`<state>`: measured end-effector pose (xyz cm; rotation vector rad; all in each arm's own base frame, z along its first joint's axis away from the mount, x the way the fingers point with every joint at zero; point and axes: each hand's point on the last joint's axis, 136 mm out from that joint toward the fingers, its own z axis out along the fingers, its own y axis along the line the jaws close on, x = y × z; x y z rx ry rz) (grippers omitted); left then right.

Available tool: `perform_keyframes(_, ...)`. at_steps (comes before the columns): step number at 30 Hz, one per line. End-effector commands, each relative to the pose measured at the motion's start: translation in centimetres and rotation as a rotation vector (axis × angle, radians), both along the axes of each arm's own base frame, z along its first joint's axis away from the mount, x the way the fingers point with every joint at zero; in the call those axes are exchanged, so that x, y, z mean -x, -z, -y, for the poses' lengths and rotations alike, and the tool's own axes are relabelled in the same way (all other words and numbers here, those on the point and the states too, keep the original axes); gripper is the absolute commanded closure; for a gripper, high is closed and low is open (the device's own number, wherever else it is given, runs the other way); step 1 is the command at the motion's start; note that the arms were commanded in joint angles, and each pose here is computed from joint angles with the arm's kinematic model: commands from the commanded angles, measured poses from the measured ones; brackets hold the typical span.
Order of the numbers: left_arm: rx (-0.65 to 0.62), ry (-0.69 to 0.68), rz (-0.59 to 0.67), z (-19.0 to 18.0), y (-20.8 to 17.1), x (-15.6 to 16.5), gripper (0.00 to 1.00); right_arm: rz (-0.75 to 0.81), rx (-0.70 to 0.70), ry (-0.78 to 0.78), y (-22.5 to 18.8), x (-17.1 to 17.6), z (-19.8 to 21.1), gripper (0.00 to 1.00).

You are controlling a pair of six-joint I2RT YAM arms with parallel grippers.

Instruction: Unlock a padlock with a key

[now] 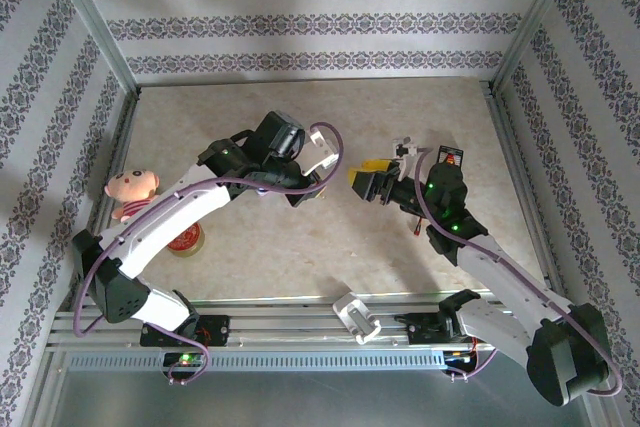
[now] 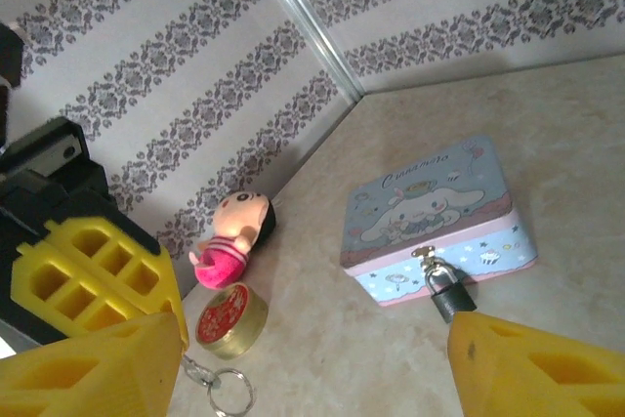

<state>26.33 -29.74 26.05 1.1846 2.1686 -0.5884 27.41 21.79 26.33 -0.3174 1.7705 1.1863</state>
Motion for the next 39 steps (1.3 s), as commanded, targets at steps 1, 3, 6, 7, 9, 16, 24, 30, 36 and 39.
perform_keyframes(1,0.063,0.043,0.043,1.0,-1.2,0.4,1.0,0.031,0.007,-0.126,0.1,1.9,-1.8,0.29)
perform_keyframes(3,0.118,0.061,0.059,1.4,-1.8,0.6,1.0,0.062,0.001,-0.2,-0.5,3.1,-2.8,0.3)
perform_keyframes(6,0.227,0.078,0.065,1.4,-3.1,1.0,1.0,0.089,-0.003,-0.254,-1.3,4.0,-3.6,0.33)
perform_keyframes(7,0.271,0.083,0.065,1.4,-3.8,1.1,1.0,0.094,-0.004,-0.251,-1.5,3.9,-3.6,0.35)
perform_keyframes(9,0.335,0.1,0.061,1.3,-4.7,1.5,1.0,0.1,-0.009,-0.263,-1.8,3.9,-3.8,0.39)
perform_keyframes(16,0.402,0.143,0.06,0.9,-5.8,2.6,1.0,0.145,-0.048,-0.347,-3.4,4.9,-5.0,0.44)
perform_keyframes(24,0.484,0.175,0.056,1.0,-6.8,3.3,1.0,0.216,-0.068,-0.43,-4.9,6.5,-5.7,0.51)
perform_keyframes(30,0.521,0.184,0.05,1.0,-7.3,3.4,1.0,0.235,-0.069,-0.449,-5.1,7.0,-5.9,0.53)
perform_keyframes(36,0.568,0.179,0.054,0.8,-8.1,3.0,1.0,0.251,-0.08,-0.481,-5.5,7.6,-6.1,0.58)
perform_keyframes(39,0.591,0.172,0.046,0.7,-8.4,2.7,1.0,0.266,-0.084,-0.487,-5.9,7.9,-6.1,0.6)
